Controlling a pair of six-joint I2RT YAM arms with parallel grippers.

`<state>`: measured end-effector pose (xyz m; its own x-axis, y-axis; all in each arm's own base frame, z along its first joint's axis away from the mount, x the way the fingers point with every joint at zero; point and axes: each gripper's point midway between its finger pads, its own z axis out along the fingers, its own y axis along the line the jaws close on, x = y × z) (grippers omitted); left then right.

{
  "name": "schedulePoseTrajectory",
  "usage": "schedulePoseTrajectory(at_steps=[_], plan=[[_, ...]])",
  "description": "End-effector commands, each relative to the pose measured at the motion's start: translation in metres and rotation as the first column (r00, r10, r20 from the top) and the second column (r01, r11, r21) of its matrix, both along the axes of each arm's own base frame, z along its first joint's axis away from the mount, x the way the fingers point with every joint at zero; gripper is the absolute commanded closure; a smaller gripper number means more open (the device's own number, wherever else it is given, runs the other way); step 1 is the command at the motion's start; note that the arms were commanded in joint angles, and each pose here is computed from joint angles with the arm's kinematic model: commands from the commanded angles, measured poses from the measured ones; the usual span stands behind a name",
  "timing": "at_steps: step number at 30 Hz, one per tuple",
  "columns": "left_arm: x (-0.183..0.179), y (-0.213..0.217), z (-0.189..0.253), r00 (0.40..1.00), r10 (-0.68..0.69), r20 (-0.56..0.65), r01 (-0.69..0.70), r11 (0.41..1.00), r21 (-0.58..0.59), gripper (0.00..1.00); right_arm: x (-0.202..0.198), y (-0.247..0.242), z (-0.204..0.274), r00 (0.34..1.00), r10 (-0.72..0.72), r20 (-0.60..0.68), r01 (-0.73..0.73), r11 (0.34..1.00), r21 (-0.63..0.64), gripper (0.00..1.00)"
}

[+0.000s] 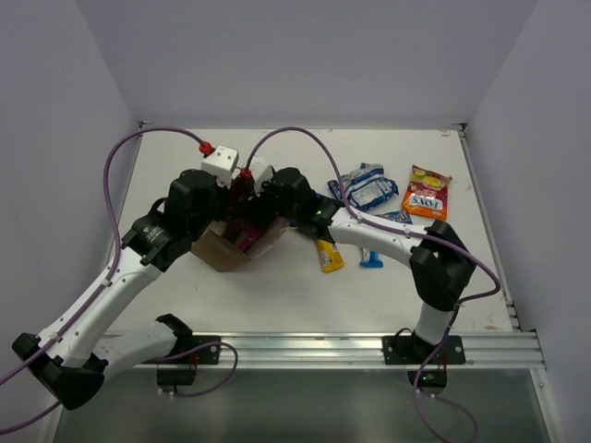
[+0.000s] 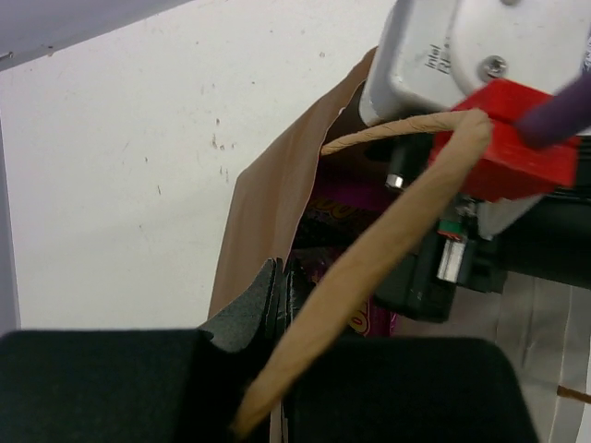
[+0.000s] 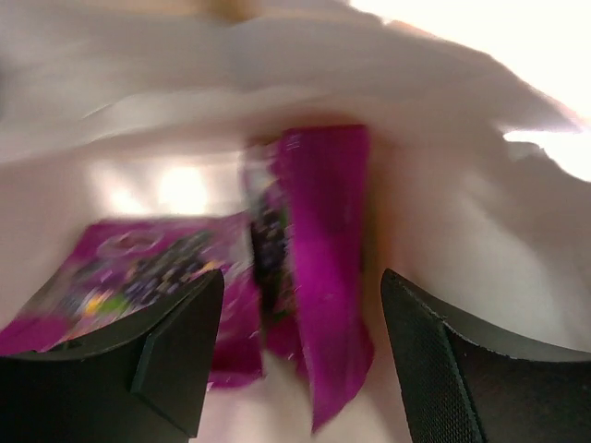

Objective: Take the snacks out of the paper bag

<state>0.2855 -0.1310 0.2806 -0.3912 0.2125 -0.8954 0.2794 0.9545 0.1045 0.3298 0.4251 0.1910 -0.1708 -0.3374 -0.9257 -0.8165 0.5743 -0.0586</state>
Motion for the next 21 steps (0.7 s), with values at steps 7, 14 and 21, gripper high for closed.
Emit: schedulePoseTrajectory(at_steps=[7, 14, 21], plan=[[-0.003, -0.001, 0.029, 0.997, 0.010, 0.077, -0.003, 0.996, -0.092, 1.00, 0.034, 0.016, -0.005, 0.995, -0.085, 0.057, 0.084, 0.996, 0.026, 0.45], [-0.003, -0.001, 0.027, 0.997, 0.010, 0.074, -0.003, 0.996, -0.094, 1.00, 0.032, 0.020, 0.003, 0.996, -0.046, 0.081, 0.043, 0.998, 0.038, 0.99], [0.001, 0.007, 0.019, 0.996, 0.059, 0.065, -0.055, 0.996, -0.065, 1.00, -0.008, 0.013, 0.089, 0.989, 0.076, 0.128, -0.097, 0.982, 0.163, 1.00]])
